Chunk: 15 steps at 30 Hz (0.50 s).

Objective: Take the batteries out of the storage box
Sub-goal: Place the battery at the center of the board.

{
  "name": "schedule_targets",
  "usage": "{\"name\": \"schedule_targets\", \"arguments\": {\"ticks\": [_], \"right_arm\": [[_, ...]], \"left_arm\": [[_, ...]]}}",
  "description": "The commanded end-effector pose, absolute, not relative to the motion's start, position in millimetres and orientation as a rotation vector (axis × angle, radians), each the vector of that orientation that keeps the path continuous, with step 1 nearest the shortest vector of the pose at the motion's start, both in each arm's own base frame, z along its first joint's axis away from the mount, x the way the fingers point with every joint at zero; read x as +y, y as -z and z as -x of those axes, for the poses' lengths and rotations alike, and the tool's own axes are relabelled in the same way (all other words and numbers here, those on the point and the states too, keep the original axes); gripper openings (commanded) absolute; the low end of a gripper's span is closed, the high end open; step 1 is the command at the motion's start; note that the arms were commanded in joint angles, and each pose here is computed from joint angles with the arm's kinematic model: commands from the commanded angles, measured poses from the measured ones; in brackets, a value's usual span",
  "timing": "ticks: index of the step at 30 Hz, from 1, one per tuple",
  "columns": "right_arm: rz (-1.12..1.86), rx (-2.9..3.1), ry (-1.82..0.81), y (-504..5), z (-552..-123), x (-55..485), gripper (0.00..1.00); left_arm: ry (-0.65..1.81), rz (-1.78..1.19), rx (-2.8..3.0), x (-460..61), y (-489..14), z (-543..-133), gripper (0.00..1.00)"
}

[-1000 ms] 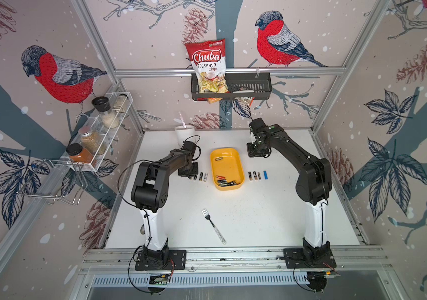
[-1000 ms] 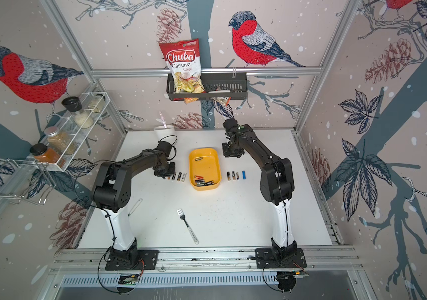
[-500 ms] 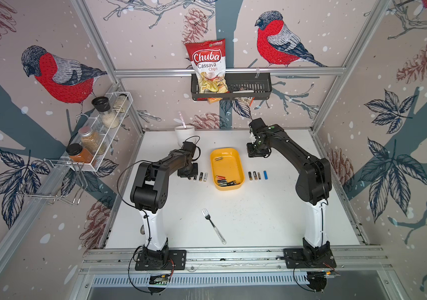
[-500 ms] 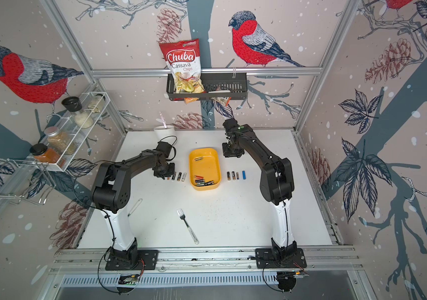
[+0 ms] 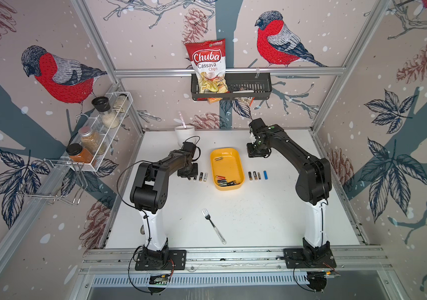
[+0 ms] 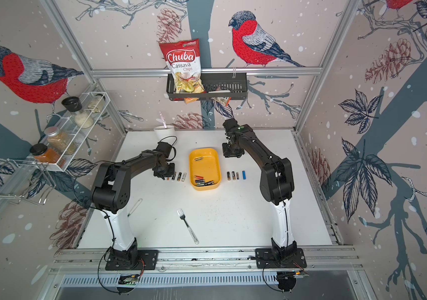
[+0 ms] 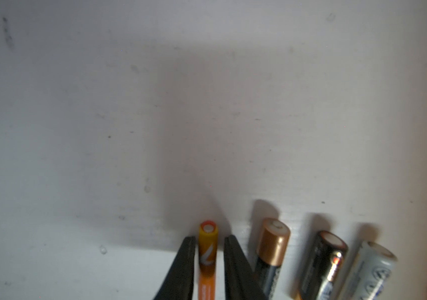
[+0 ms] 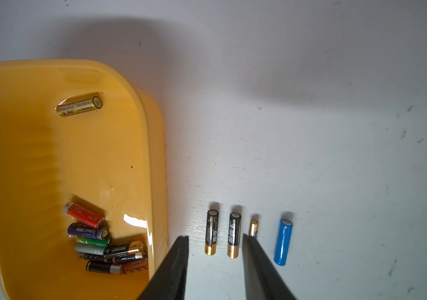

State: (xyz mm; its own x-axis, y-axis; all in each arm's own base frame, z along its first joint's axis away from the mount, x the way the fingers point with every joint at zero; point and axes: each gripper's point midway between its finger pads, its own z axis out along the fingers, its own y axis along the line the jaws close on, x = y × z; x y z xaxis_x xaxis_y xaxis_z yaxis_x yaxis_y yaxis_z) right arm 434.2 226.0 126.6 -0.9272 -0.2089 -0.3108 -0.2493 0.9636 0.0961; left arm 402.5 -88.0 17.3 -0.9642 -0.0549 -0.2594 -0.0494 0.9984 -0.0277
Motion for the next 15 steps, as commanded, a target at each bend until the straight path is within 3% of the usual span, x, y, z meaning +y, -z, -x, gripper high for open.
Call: {"name": "schedule_targets", "arguments": {"ticks": [1,15], "right_arm": [[0.326,2.814,-0.179,-128,-433,225,0.41],[0.332,2.813,-0.18,-127,-433,224,0.41]], "left_arm": [[0.01,0.092,2.92,-84,-12,-393,0.26],[0.018,0.103,2.892,-86,-25,-402,0.3]]}}
